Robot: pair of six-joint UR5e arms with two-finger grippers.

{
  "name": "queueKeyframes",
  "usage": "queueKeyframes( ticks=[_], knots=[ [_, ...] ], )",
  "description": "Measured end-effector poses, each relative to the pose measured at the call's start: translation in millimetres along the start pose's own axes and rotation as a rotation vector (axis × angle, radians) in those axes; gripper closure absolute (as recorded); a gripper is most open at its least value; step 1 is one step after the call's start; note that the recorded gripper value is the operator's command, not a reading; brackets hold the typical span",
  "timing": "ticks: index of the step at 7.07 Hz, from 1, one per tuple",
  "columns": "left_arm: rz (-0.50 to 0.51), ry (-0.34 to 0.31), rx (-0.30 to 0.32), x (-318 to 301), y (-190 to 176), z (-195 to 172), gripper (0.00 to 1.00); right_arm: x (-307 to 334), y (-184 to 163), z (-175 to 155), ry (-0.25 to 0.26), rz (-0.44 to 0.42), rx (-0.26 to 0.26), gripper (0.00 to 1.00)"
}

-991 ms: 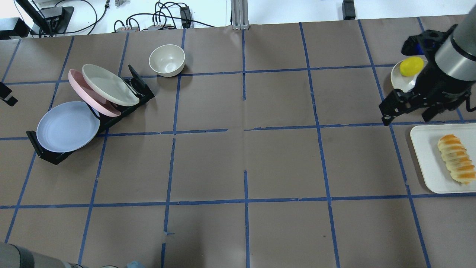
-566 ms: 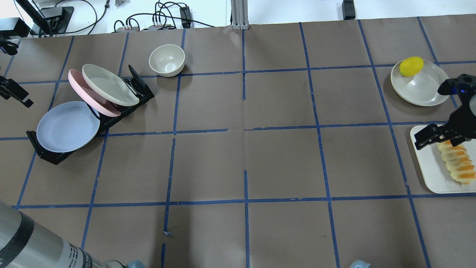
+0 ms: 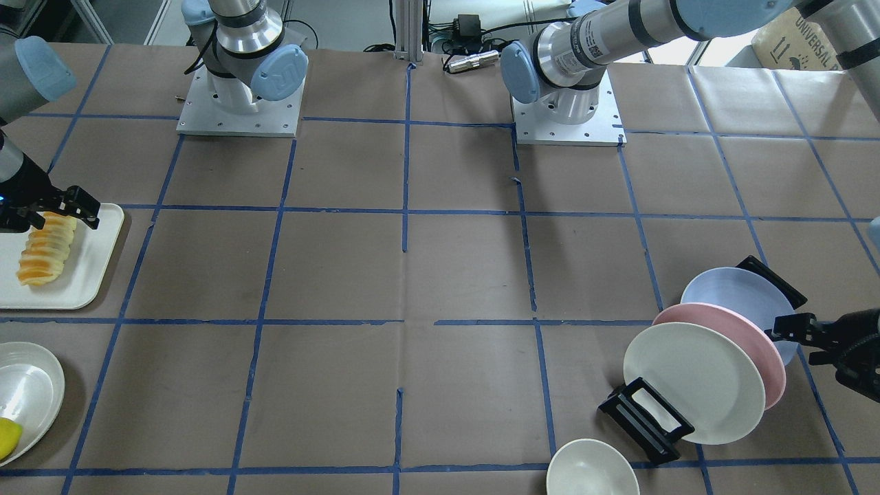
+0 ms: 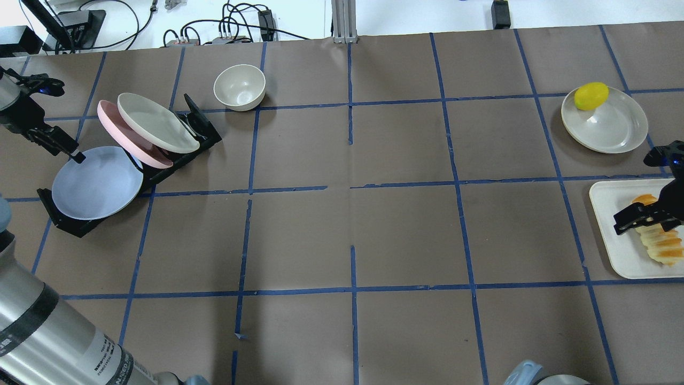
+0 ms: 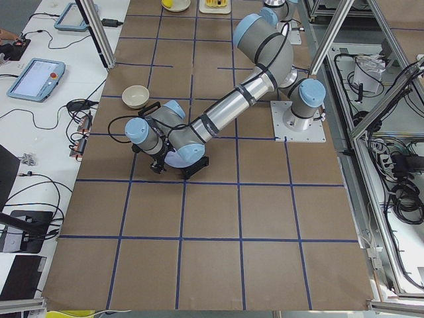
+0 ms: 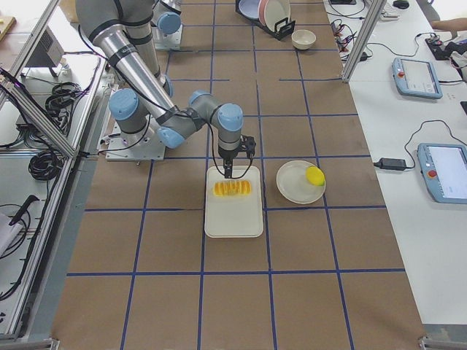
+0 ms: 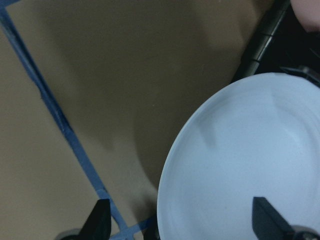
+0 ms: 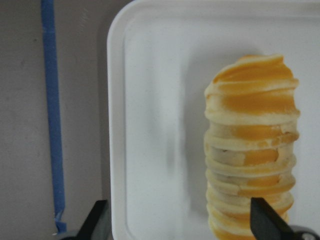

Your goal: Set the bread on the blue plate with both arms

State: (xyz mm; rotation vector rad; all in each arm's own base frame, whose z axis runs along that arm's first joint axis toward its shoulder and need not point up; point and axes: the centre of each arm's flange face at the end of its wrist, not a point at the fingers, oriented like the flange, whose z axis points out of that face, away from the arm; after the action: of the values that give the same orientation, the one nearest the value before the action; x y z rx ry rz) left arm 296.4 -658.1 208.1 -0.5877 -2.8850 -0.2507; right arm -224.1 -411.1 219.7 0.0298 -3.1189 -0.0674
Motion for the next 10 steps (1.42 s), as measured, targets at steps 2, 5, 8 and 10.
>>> queueKeyframes(
  ticks=[2,5,8,10],
  knots=[
    [-0.001,0.007,0.001,-5.9,-2.7,12.5,0.69,33.0,-6.0,-3.5,0.014,0.025,0.016,0.01],
    [-0.036,-0.002,-0.002,-7.8,-2.7,13.5,1.00,51.7,-16.6,26.6,-0.019,0.034,-0.012,0.09],
    [-0.040,-0.037,0.015,-3.9,-2.6,-12.5,1.00,52.1,-16.5,39.1,-0.031,0.032,-0.028,0.95],
    [-0.036,-0.063,0.034,8.5,3.2,-48.9,1.00,52.1,-15.0,36.9,-0.021,0.029,-0.039,0.95]
  ],
)
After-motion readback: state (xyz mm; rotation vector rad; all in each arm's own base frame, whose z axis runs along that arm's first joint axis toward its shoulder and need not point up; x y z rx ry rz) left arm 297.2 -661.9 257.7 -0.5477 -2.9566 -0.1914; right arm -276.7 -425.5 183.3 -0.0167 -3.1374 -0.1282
